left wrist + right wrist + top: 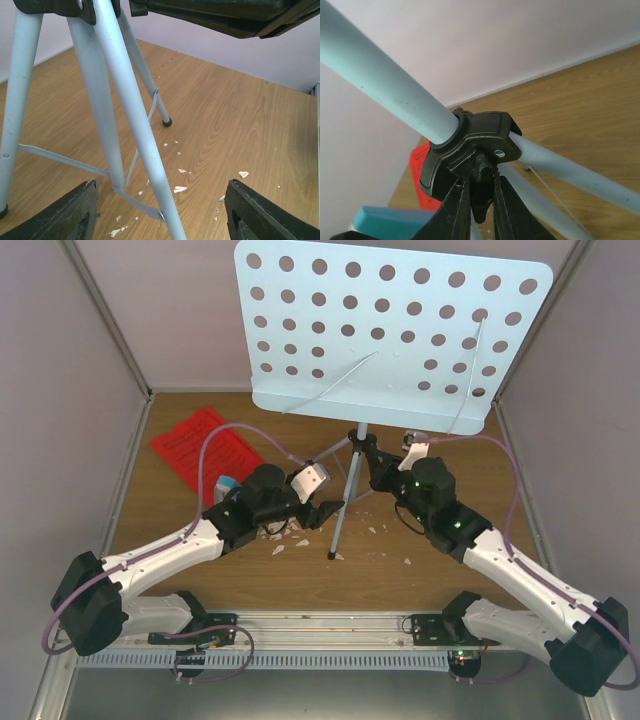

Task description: Pack up the instrument practice props

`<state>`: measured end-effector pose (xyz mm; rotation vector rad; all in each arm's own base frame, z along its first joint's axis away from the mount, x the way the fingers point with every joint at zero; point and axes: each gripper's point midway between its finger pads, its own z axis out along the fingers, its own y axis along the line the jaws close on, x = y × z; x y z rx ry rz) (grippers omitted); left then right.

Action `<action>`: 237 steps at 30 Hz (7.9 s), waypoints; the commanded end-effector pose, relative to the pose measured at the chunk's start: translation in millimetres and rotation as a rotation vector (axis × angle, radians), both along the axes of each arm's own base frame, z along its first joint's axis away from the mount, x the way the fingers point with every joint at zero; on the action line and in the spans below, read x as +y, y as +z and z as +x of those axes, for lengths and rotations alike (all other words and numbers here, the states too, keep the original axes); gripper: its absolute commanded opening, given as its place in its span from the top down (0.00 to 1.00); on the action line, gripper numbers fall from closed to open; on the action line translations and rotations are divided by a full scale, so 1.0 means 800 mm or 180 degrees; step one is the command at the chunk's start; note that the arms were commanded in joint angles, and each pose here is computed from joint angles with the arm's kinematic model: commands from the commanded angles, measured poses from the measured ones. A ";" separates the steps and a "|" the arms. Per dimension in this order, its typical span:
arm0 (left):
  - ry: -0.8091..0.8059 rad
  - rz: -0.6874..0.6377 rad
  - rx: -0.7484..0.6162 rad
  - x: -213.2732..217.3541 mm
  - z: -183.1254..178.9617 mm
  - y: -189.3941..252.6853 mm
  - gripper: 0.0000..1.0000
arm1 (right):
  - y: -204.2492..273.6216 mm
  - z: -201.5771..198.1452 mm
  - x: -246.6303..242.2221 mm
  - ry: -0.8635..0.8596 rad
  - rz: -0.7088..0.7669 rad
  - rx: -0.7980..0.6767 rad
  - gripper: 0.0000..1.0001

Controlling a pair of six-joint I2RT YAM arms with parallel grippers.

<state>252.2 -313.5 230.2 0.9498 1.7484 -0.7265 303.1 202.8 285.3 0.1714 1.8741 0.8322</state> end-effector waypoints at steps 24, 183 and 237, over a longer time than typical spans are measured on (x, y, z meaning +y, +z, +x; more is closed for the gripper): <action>0.0092 -0.0105 -0.0209 0.000 0.002 0.025 0.16 | -0.044 -0.051 -0.078 0.0055 -0.0828 -0.0249 0.19; -0.0244 -0.1406 0.0343 -0.027 -0.012 0.197 1.00 | 0.012 -0.011 0.023 0.0906 0.1359 -0.0456 0.99; 0.0796 -0.0001 0.0737 -0.065 0.121 -0.074 1.00 | -0.228 0.023 -0.012 -0.0211 0.1434 0.1042 0.25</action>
